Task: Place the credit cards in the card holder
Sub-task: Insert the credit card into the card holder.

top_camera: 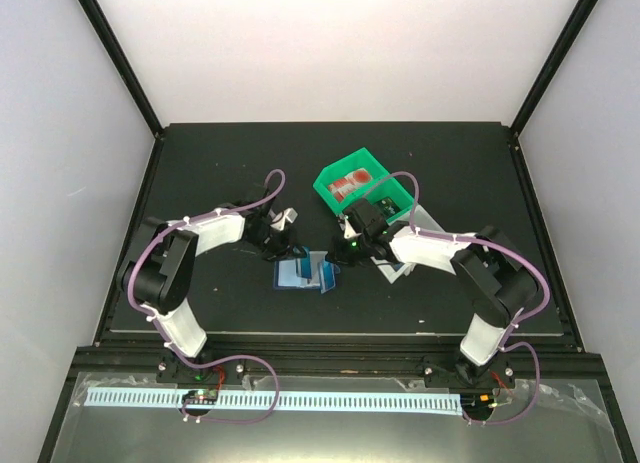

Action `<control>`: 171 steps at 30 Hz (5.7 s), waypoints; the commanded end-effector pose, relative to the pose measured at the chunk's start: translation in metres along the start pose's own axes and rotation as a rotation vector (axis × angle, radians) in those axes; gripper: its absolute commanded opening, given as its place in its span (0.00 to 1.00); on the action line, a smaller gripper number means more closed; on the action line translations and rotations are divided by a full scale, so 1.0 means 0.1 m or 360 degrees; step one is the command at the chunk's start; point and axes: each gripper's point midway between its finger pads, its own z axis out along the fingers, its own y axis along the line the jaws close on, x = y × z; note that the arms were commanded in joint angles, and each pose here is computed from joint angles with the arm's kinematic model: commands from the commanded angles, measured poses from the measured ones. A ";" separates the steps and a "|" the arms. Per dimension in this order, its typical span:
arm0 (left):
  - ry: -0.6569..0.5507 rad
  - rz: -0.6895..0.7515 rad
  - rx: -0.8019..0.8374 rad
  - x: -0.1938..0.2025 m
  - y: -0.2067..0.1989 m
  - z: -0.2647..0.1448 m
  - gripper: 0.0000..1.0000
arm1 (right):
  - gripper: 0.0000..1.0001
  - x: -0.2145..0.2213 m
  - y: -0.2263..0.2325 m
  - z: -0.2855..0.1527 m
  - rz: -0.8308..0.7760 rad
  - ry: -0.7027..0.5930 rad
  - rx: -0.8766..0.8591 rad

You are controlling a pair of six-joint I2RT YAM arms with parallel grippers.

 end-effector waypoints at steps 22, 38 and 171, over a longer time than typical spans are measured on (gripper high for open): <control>0.0052 -0.0030 0.0140 -0.02 0.07 0.04 0.02 | 0.01 -0.04 -0.23 0.08 0.0056 -0.0033 0.0138; 0.0026 0.0006 0.0075 0.01 0.10 -0.03 0.02 | 0.01 -0.04 -0.40 0.06 0.0087 -0.0058 0.0276; -0.0052 -0.0031 -0.0361 0.46 -0.03 0.20 0.54 | 0.01 -0.26 -0.12 -0.47 -0.0117 -0.0230 0.0312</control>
